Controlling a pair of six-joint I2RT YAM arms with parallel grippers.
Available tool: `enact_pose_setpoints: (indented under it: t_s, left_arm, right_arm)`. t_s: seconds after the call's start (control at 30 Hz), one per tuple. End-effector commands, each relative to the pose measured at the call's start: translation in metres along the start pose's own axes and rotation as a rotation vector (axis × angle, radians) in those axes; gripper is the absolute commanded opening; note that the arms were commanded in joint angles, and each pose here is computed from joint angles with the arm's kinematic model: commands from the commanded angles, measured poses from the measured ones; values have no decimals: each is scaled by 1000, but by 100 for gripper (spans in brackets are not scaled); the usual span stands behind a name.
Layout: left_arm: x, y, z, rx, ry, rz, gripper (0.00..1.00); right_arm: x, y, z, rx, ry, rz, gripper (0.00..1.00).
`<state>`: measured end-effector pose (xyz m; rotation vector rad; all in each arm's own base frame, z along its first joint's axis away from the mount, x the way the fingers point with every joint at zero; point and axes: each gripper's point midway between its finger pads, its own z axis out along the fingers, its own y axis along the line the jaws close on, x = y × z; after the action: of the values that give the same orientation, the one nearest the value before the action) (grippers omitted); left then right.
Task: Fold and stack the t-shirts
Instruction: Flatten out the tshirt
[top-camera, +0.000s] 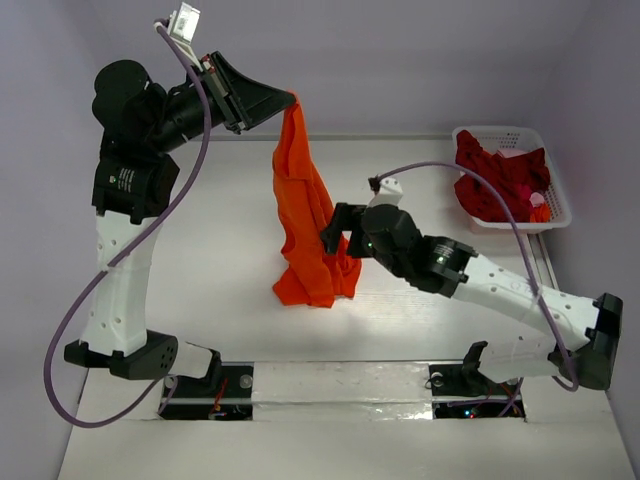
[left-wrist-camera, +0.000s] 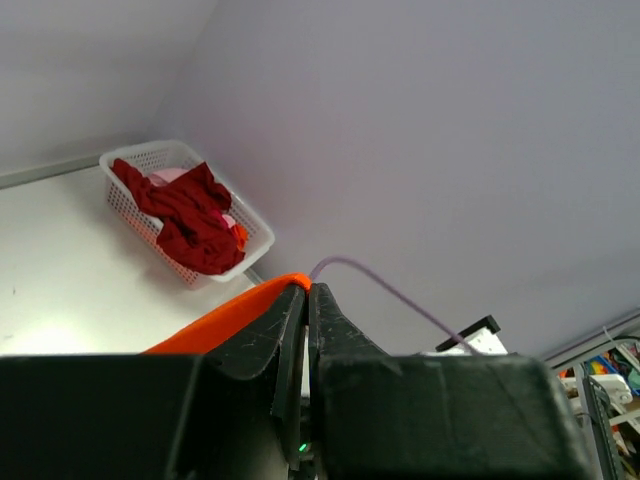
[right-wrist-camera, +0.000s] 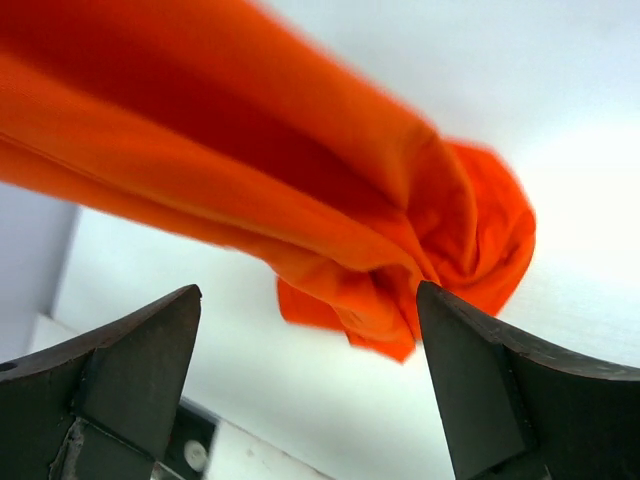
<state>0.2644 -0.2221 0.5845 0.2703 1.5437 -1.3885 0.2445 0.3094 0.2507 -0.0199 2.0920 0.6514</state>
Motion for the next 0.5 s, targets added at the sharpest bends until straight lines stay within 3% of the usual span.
enact_pose_setpoints:
  t_s: [0.0,0.2,0.47]
  left_arm:
    - [-6,-28,-16,59,-35,91,0]
    - [-12,-64,-28,150,-39,146,0]
    - [-30,-118,-44,341,-74,172,0]
  right_arm:
    - [-95,11,-47,13,-245,66,94]
    - [-175,-21,-69,152,-418,78,95]
    - [-186,-29,-50,146,-387,55,94]
